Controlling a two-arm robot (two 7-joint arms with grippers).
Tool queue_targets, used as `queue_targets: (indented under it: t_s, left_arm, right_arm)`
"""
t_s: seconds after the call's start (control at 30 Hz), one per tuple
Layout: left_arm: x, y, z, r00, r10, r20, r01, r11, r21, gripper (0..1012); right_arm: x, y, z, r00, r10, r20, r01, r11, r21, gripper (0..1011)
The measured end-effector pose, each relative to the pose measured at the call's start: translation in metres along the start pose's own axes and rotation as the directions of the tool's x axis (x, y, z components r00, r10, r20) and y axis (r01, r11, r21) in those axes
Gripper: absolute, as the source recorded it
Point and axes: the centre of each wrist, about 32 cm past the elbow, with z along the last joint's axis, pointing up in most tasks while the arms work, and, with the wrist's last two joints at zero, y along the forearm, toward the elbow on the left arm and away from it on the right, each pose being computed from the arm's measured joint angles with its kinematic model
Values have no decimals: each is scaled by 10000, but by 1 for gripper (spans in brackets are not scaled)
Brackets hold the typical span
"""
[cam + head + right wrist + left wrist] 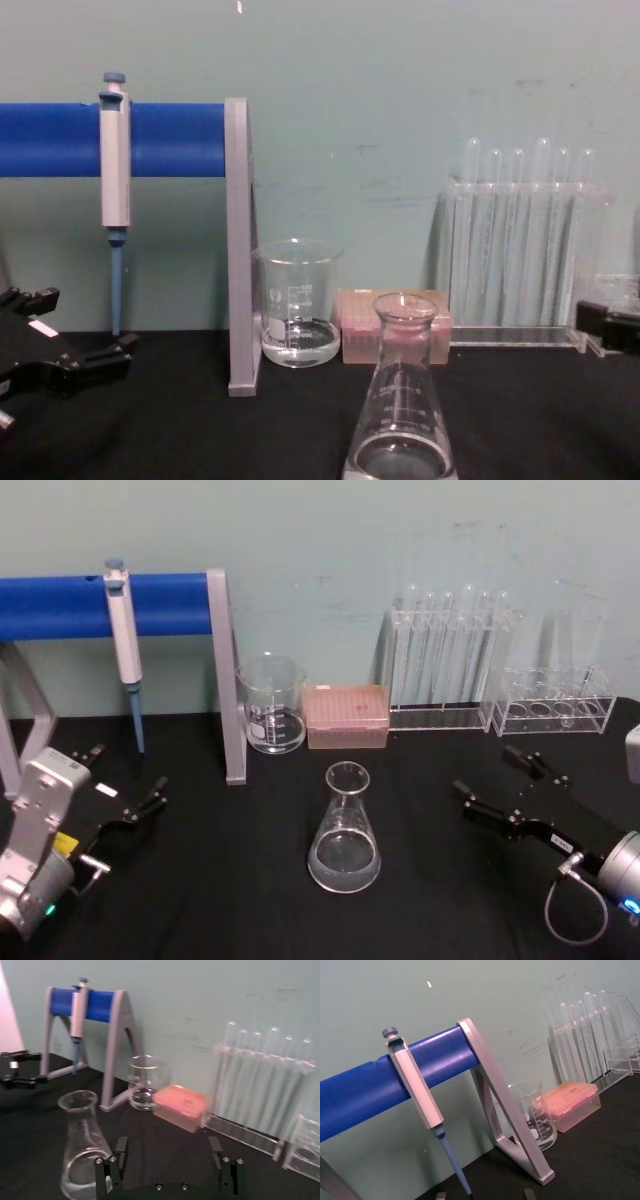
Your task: Grasp the erlenmeyer flask with one hand, shake it three times, then place it back.
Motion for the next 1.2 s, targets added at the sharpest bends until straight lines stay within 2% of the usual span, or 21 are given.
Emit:
queue_targets:
  t_s: [0.2, 0.57, 1.2]
  left_arm:
    - [0, 0, 0, 10000, 0, 0, 0, 10000, -1, 1001]
    - [0, 0, 0, 10000, 0, 0, 0, 10000, 0, 1001]
    - [0, 0, 0, 10000, 0, 0, 0, 10000, 0, 1001]
  right_arm:
    - [-26, 61, 23, 9954, 940, 199, -942, 9955, 121, 1000]
    - [-38, 196, 28, 9786, 2015, 412, -2022, 9792, 145, 1000]
    - [-38, 474, -18, 9491, 3134, 310, -3136, 9495, 29, 1000]
